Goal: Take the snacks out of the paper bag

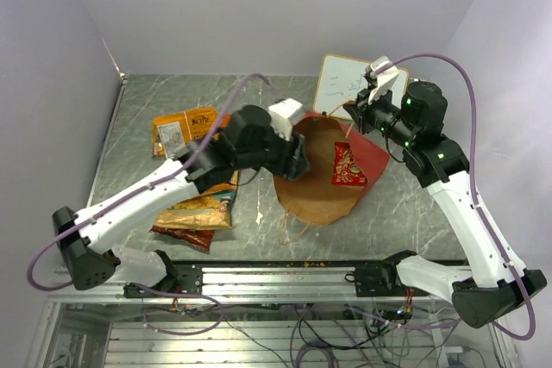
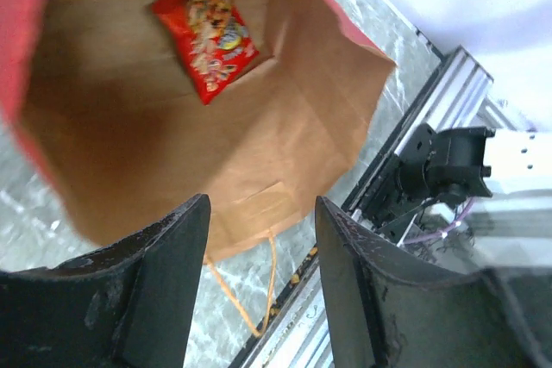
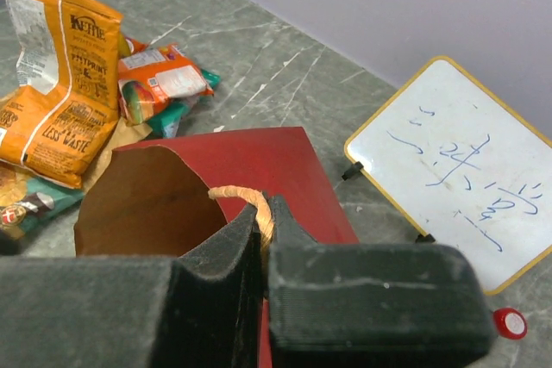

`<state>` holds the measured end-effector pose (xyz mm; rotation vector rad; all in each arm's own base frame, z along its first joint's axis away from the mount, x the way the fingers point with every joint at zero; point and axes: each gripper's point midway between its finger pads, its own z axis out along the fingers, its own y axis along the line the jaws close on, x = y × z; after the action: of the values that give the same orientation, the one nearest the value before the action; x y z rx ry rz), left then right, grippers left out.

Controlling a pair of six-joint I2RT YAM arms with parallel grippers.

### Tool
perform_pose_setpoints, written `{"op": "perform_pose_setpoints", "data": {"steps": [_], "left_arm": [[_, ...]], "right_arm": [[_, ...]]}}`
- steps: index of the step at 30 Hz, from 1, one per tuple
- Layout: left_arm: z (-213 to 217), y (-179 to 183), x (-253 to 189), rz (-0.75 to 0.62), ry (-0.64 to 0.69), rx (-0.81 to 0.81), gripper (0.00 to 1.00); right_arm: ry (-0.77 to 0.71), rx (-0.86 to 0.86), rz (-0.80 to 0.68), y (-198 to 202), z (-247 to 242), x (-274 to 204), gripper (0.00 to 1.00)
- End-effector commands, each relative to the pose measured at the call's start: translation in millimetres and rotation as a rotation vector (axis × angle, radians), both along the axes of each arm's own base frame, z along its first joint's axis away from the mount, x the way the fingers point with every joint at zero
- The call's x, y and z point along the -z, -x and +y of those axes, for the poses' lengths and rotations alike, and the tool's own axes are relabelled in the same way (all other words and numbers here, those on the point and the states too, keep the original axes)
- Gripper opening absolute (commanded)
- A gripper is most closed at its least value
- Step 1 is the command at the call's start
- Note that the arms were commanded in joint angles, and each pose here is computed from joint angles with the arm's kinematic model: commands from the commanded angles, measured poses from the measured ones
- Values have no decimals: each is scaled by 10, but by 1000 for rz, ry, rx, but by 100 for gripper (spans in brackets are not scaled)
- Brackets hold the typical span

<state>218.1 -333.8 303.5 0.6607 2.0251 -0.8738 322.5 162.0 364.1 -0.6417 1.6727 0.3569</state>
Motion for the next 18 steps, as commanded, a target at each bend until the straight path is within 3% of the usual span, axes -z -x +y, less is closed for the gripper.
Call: {"op": "perform_pose_setpoints", "data": {"steps": [1,7,11,14,18], "left_arm": [[-517,59,73,-149,22,66,61],[-913,165,484,-259,67,49,61],[-1019,-12,714,-306,66,-50,59],[-1085,-175,918,-336,68,-119,51],[-1237,-333,1241,-348,60,-169,51]], "right_arm": [[-24,12,-46,3,-16,-191,0],[-34,34,-47,-31,-34,-244,0],[-38,40,-39,-45,-33,-268,0],[-38,37,-29,-57,-19,-293,0],[-31,28,-28,-82,1,-355,0]]}}
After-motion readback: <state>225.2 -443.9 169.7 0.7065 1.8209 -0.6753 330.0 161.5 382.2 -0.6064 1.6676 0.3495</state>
